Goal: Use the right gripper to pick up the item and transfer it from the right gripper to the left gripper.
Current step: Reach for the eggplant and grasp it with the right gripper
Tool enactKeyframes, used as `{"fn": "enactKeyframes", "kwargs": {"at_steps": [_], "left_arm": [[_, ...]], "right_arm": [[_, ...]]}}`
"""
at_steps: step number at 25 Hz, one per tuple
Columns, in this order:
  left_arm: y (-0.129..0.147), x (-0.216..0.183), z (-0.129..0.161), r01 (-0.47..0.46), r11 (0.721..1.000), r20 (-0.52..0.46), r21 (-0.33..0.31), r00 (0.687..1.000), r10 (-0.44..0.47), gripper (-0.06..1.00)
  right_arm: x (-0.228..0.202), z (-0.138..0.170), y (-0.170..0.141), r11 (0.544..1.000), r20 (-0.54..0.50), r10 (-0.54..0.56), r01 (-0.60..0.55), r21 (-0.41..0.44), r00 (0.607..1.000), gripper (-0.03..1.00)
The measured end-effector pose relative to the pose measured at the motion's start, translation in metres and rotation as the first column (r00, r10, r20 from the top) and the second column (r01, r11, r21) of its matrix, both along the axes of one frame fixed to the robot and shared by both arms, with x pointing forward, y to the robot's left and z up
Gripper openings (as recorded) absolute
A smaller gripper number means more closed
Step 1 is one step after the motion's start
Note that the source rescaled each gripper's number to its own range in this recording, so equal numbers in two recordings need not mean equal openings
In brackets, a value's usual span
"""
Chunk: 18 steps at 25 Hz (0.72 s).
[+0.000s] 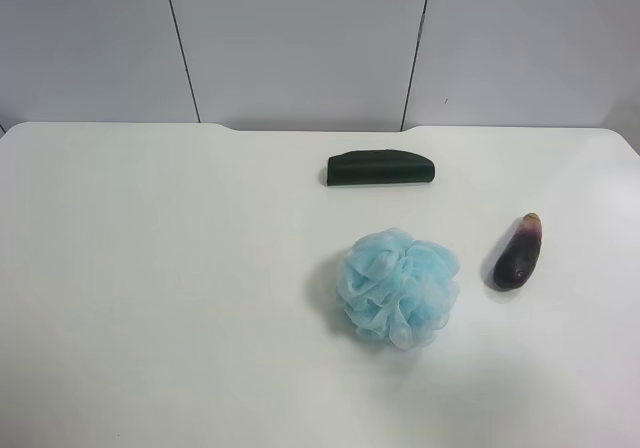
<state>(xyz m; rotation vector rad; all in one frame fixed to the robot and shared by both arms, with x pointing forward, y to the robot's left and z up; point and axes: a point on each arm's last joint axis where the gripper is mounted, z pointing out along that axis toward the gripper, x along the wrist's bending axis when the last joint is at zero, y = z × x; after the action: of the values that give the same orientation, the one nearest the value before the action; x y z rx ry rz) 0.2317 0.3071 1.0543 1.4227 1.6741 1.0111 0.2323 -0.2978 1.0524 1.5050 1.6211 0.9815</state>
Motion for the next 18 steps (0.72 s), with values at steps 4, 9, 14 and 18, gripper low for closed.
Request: {"fn": "enactKeyframes", "kwargs": {"at_steps": [4, 9, 14, 18], "left_arm": [[0.0, 0.0, 0.0, 0.0, 1.0, 0.0, 0.0, 1.0, 0.0, 1.0], [0.0, 0.0, 0.0, 0.0, 1.0, 0.0, 0.0, 1.0, 0.0, 1.0], [0.0, 0.0, 0.0, 0.0, 1.0, 0.0, 0.0, 1.0, 0.0, 1.0], [0.0, 0.0, 0.0, 0.0, 1.0, 0.0, 0.0, 1.0, 0.0, 1.0]], "right_arm": [[0.0, 0.0, 0.0, 1.0, 0.0, 0.0, 0.0, 0.0, 1.0, 1.0], [0.0, 0.0, 0.0, 1.0, 0.0, 0.0, 0.0, 0.0, 1.0, 1.0], [0.0, 0.0, 0.0, 1.0, 0.0, 0.0, 0.0, 0.0, 1.0, 1.0], [0.0, 0.0, 0.0, 1.0, 0.0, 0.0, 0.0, 0.0, 1.0, 1.0]]}}
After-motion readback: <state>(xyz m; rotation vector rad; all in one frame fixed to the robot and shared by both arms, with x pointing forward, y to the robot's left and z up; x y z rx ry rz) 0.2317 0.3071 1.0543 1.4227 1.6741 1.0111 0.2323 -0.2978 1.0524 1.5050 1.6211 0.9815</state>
